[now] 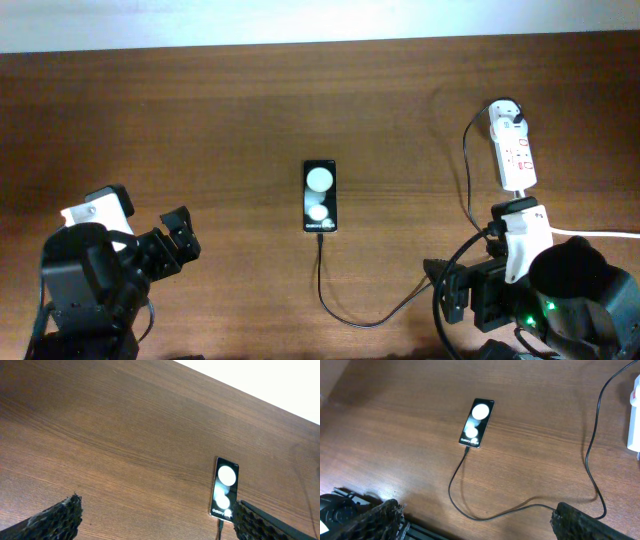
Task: Plug charger to phone and switch on socket
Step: 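Withdraw the left gripper from the phone toward the left side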
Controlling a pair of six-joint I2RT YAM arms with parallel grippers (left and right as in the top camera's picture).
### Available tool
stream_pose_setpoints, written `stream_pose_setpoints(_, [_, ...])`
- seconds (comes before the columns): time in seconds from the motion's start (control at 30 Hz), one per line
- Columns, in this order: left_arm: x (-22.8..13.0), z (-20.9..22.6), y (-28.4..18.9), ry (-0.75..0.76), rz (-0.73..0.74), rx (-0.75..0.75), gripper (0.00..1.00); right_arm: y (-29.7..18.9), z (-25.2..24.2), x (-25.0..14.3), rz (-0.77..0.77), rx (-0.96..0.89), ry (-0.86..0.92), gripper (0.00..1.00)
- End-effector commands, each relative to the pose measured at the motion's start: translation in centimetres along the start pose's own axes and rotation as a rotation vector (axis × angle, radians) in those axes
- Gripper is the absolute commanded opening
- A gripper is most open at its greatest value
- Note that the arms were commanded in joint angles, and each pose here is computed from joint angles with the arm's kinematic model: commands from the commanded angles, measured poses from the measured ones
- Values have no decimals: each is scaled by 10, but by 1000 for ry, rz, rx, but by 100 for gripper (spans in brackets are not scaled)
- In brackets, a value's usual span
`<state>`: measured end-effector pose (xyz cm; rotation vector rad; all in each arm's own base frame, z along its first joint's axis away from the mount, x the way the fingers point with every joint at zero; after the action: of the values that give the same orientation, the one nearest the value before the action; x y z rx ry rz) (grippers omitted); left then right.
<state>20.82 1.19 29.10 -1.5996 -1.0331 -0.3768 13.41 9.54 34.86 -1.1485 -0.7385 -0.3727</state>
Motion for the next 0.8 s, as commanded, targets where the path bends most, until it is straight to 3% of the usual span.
stream_pose_setpoints(0.0, [0, 1, 0, 14, 0, 6, 99, 0, -2, 1, -5, -13, 2, 99])
stream_pose_setpoints(0.43, [1, -1, -20, 18, -71, -21, 99, 0, 2, 8, -37, 5, 7, 99])
stream_pose_setpoints(0.77, [-16, 0, -125, 38, -457, -169, 99, 0, 10, 5, -14, 57, 10, 99])
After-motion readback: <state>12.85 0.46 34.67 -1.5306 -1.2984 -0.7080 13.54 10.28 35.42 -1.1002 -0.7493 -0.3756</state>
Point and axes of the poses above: each gripper's point midway between its finger pads, its own y axis out along the fingers, its own z axis along the line the jaws close on, x = y × z, the point moved 2 cm from there along -y, back along the fingers, and after that the axes turned 4 degrees about -y, right-handed, at the moved point
